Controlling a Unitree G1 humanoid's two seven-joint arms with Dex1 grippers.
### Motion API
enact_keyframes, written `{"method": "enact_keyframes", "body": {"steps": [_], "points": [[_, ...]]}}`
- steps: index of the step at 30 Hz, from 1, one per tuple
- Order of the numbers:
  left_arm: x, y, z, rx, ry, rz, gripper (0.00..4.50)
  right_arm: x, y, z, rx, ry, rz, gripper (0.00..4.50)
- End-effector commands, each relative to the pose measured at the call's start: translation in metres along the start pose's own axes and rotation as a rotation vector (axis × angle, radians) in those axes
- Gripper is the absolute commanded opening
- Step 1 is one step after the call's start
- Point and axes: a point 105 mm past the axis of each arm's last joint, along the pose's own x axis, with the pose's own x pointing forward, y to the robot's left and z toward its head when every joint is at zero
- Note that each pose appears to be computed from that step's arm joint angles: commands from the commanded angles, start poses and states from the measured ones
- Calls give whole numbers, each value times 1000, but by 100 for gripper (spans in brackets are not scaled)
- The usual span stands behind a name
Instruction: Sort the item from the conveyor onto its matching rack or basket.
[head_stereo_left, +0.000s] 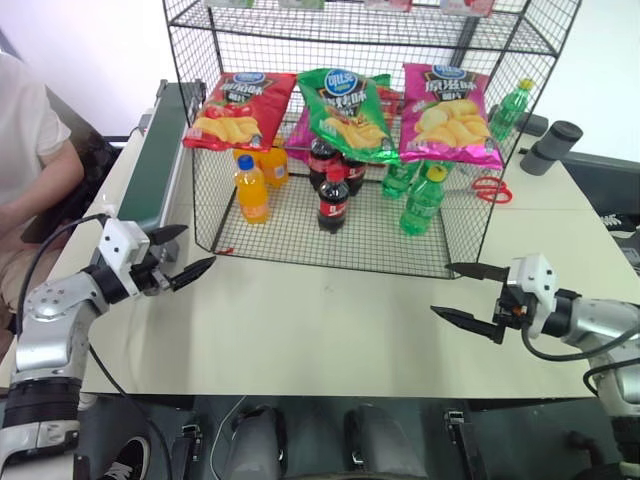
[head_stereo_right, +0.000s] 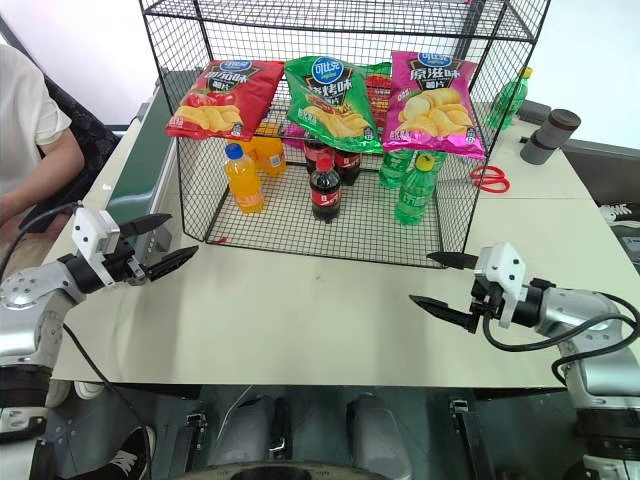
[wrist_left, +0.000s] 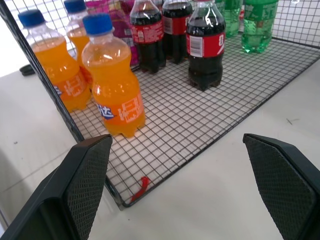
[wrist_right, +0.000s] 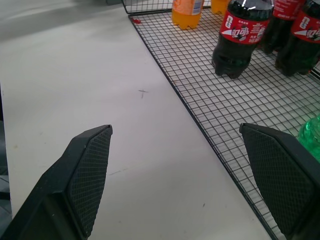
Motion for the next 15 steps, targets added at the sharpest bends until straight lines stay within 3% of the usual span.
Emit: {"method": "enact_keyframes", "body": {"steps": [1, 11, 15], "points": [[0, -4, 11, 20, -40, -44, 450, 0, -3, 7, -47, -6, -2, 427], [-1, -8, 5, -29, -37, -32, 450, 5, -9, 2, -43, 8, 13, 427], [2, -20, 0, -44, -50, -48, 450, 10, -16, 12, -48, -29, -3, 427]]}}
